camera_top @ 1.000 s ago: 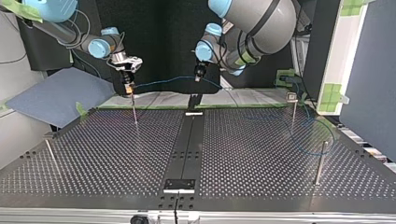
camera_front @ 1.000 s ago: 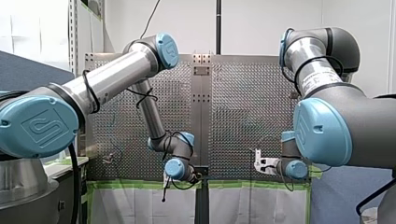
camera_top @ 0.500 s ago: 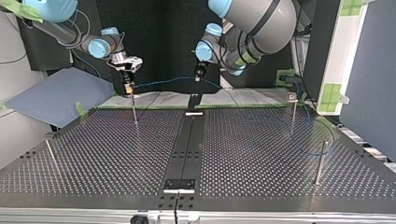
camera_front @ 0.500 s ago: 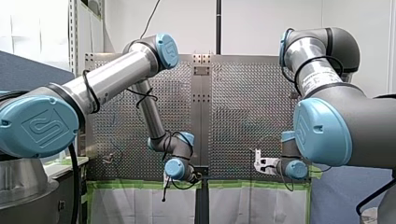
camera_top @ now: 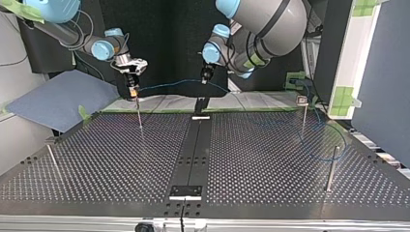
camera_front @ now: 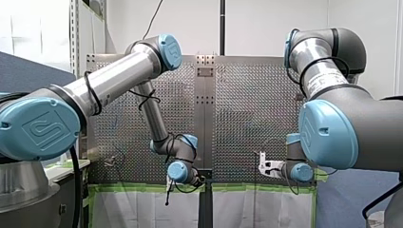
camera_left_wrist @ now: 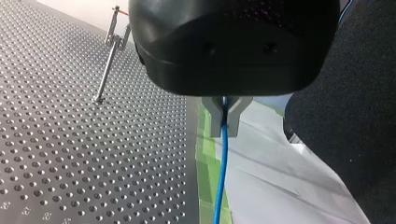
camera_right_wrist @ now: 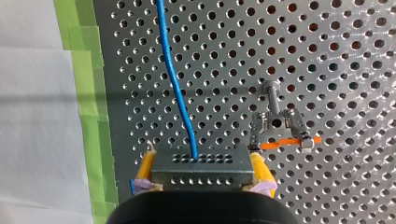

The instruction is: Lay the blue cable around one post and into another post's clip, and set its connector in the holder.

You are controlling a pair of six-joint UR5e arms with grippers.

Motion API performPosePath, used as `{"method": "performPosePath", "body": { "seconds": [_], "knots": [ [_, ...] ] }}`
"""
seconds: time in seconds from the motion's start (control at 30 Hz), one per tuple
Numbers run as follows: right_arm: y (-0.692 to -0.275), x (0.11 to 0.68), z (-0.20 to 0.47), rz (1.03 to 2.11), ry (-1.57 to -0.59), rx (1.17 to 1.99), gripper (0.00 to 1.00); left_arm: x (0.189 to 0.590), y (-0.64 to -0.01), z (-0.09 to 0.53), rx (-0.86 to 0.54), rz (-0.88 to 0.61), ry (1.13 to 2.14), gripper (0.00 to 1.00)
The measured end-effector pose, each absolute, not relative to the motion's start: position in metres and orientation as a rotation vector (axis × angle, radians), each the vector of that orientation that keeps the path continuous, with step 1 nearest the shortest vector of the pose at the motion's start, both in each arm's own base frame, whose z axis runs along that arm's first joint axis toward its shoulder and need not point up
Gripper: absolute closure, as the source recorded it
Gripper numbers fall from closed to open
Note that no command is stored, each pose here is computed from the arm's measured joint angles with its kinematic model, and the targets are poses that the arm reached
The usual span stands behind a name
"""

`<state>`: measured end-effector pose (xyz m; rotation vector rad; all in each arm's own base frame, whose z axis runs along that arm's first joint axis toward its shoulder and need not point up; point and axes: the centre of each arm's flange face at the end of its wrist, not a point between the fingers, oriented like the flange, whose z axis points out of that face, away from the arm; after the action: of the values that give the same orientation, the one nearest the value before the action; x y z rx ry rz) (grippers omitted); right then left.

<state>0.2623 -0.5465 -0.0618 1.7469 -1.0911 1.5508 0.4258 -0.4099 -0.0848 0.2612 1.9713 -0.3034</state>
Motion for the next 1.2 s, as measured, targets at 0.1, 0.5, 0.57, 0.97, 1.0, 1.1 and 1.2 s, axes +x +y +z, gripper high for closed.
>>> {"method": "performPosePath", "body": {
  "seconds": [0.1, 0.5, 0.57, 0.97, 1.0, 1.1, 1.2],
  "knots": [
    [-0.547, 0.262, -0.062, 1.550, -1.092, 1.746, 0.98, 0.425, -0.412, -0.085, 0.265, -0.309, 1.966, 1.00],
    [-0.555, 0.245, -0.062, 1.497, -1.133, 1.697, 0.98, 0.420, -0.445, -0.075, 0.250, -0.405, 1.872, 1.00],
    [-0.556, 0.242, -0.062, 1.490, -1.139, 1.689, 0.98, 0.421, -0.453, -0.072, 0.245, -0.423, 1.850, 1.00],
    [-0.568, 0.214, -0.062, 1.449, -1.186, 1.633, 0.98, 0.420, -0.496, -0.071, 0.245, -0.503, 1.810, 1.00],
    [-0.569, 0.212, -0.062, 1.448, -1.191, 1.626, 0.98, 0.418, -0.499, -0.075, 0.252, -0.505, 1.816, 1.00],
    [-0.573, 0.204, -0.061, 1.453, -1.205, 1.604, 0.98, 0.416, -0.506, -0.084, 0.258, -0.515, 1.823, 1.00],
    [-0.578, 0.196, -0.059, 1.464, -1.217, 1.574, 0.98, 0.418, -0.514, -0.092, 0.252, -0.530, 1.821, 1.00]
  ]
}}
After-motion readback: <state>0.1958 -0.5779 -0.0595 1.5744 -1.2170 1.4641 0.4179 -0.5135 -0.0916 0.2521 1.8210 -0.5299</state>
